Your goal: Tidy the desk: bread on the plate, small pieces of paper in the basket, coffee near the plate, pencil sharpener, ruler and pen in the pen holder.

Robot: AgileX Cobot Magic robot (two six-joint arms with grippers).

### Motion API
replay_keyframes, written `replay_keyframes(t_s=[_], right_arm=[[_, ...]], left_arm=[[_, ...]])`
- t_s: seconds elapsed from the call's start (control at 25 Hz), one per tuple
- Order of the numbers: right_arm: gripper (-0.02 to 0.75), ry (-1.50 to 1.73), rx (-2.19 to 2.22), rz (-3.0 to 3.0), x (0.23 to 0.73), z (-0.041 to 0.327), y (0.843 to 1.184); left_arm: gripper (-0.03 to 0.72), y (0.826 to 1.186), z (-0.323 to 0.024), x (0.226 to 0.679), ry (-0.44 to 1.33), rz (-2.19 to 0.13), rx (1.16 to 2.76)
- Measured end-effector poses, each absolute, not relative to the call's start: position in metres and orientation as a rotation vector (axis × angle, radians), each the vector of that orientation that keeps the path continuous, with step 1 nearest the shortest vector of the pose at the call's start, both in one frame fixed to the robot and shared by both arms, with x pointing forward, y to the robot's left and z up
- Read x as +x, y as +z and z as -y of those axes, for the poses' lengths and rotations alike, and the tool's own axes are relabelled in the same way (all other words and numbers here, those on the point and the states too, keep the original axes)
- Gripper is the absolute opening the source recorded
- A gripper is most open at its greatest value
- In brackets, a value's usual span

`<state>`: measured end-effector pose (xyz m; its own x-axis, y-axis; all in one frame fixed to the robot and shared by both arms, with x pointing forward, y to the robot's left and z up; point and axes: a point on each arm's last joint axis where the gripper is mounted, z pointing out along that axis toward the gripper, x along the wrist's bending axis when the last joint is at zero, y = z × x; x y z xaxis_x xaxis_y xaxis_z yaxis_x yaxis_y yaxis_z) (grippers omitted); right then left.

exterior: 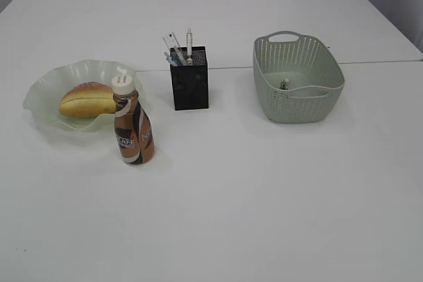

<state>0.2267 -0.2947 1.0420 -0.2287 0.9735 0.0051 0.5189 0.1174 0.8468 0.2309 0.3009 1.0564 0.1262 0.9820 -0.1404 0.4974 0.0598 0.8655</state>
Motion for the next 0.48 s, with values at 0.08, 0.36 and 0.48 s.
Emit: replay_keyframes(t_s=[0.08, 0.36, 0.48], right_arm=[[0.313, 1.011, 1.446, -1.82, 0.2267, 0.2947, 1.042], [0.313, 1.011, 1.446, -1.82, 0.2267, 0.2947, 1.042], [0.313, 1.011, 1.446, -1.82, 0.2267, 0.2947, 1.042]], left_arm=[[0.243, 1.0564, -0.3009, 0.2309, 0.723, -1.491, 1.559], [0.241, 1.0564, -0.3009, 0.2309, 0.723, -1.491, 1.559], [0.241, 1.0564, -0.3009, 0.2309, 0.723, -1.491, 1.559]])
